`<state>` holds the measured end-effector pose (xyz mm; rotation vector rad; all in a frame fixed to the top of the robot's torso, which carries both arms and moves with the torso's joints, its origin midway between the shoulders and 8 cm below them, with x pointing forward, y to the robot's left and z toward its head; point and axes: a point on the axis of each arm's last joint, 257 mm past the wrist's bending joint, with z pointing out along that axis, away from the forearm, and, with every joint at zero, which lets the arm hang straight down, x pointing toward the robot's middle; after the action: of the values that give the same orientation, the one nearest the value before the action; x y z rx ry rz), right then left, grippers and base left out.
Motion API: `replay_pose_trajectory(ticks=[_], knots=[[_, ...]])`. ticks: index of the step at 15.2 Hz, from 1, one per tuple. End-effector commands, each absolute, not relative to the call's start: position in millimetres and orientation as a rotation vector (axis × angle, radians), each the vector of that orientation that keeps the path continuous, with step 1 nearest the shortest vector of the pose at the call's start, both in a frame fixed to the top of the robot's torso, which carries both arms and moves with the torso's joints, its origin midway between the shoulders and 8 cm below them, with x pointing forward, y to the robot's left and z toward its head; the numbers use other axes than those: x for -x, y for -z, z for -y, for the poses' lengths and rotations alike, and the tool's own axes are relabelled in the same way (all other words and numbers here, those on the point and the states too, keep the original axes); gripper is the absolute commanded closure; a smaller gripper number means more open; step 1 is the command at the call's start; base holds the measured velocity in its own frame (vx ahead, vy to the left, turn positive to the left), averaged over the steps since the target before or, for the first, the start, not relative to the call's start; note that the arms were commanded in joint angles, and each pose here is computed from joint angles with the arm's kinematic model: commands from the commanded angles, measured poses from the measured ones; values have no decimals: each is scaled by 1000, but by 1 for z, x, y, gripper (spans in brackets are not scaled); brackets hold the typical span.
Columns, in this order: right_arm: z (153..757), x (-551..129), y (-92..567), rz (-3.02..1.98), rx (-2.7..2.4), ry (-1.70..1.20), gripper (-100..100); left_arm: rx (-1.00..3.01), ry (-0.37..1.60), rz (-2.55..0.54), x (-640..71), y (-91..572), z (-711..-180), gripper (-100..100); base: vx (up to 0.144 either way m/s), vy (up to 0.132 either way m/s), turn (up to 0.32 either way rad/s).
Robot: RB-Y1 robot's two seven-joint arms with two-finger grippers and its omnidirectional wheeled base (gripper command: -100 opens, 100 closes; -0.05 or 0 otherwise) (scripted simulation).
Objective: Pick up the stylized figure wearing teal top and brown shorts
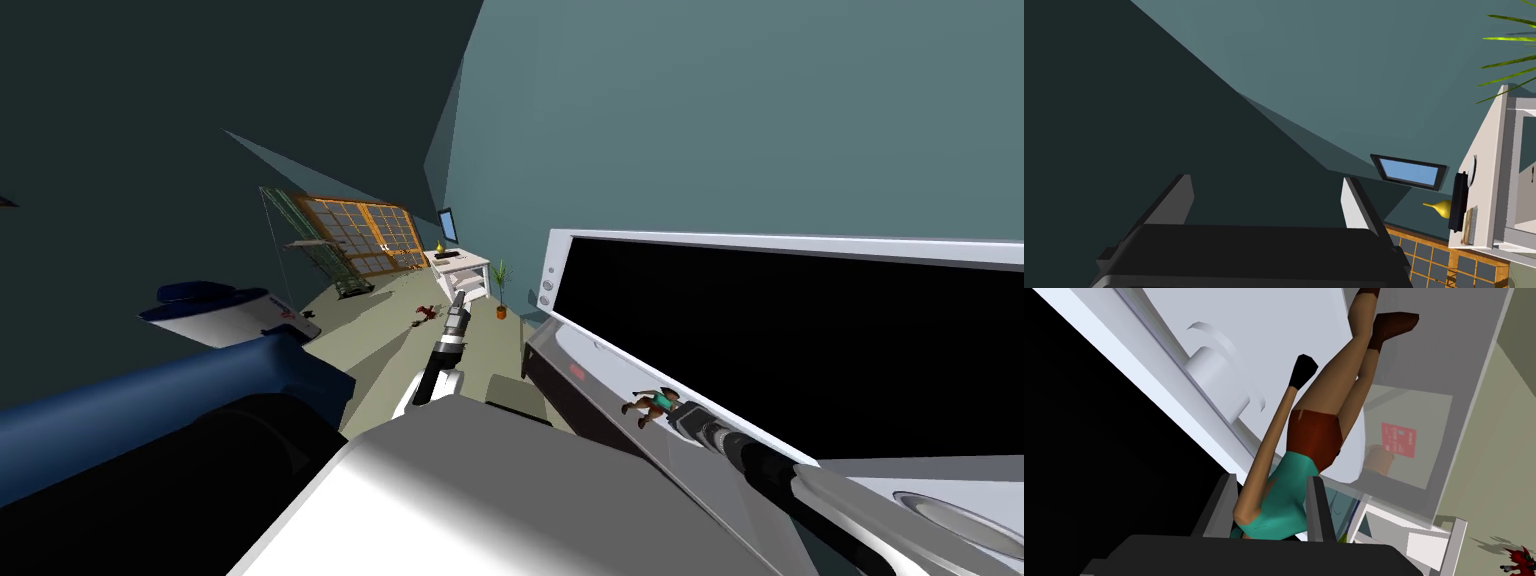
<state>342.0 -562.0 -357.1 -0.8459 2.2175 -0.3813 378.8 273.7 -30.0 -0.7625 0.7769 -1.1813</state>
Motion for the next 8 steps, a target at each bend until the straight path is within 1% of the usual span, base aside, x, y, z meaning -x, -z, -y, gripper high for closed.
replay_pose_trajectory(ticks=[1,2,6,8], knots=[[580,-332,357,-2235,816,384,100,762,1181,-777,-379,30,-274,0,-68,63,223],[589,-333,353,-2237,804,402,100,762,1181,-777,-379,30,-274,0,-71,71,195],[606,-326,350,-2250,771,413,100,762,1181,-777,-379,30,-274,0,-65,54,97],[619,-321,347,-2255,741,414,100,762,1181,-777,-379,30,-274,0,-70,60,182]])
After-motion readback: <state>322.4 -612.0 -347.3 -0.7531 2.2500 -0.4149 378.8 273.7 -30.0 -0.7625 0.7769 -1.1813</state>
